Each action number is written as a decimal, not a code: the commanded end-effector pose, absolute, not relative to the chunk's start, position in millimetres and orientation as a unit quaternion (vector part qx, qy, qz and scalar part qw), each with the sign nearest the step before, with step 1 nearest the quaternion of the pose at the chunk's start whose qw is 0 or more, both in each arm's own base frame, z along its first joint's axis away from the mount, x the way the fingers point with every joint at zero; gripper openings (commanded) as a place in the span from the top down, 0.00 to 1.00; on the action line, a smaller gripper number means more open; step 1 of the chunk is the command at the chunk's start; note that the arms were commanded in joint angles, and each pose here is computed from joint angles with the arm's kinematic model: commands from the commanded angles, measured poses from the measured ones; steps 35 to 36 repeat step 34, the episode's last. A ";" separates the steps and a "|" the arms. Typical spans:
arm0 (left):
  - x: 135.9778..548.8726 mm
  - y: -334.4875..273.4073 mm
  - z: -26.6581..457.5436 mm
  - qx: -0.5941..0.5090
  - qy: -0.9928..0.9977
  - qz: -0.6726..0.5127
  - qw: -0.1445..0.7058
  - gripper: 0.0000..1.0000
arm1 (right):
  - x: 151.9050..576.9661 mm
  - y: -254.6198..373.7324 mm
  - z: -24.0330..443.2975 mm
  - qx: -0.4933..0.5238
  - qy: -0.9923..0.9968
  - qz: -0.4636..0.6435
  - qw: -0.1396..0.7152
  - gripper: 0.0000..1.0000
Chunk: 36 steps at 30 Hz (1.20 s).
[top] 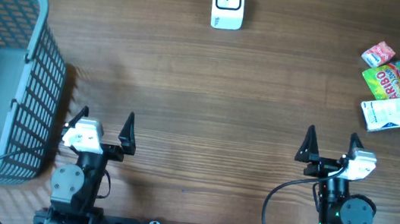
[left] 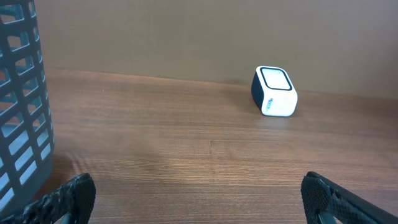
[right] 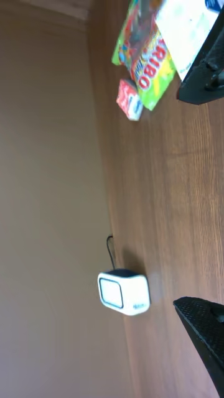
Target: Scan the item barcode
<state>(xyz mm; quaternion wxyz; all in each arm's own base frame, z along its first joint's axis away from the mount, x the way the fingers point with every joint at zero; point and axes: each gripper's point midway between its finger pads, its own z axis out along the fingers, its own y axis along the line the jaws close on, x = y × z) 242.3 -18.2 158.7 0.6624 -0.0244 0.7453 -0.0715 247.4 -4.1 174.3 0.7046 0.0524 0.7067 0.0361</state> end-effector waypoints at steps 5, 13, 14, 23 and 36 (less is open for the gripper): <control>242.5 -18.5 156.3 -0.019 0.744 -0.070 0.664 0.00 | 247.2 9.5 173.0 -0.076 0.706 -0.035 0.703 0.00; 243.2 -6.7 156.3 -0.037 0.743 -0.053 0.666 0.00 | 247.3 9.4 172.6 -0.076 0.707 -0.035 0.703 0.00; 243.2 -5.9 156.3 -0.038 0.743 -0.052 0.666 0.00 | 247.3 9.4 172.6 -0.076 0.707 -0.035 0.703 0.00; 243.2 -6.0 156.0 -0.038 0.744 -0.052 0.665 0.00 | 247.3 9.4 172.6 -0.076 0.707 -0.035 0.703 0.01; 243.2 -6.0 156.0 -0.038 0.744 -0.052 0.665 0.00 | 247.3 9.4 172.6 -0.076 0.707 -0.035 0.703 0.00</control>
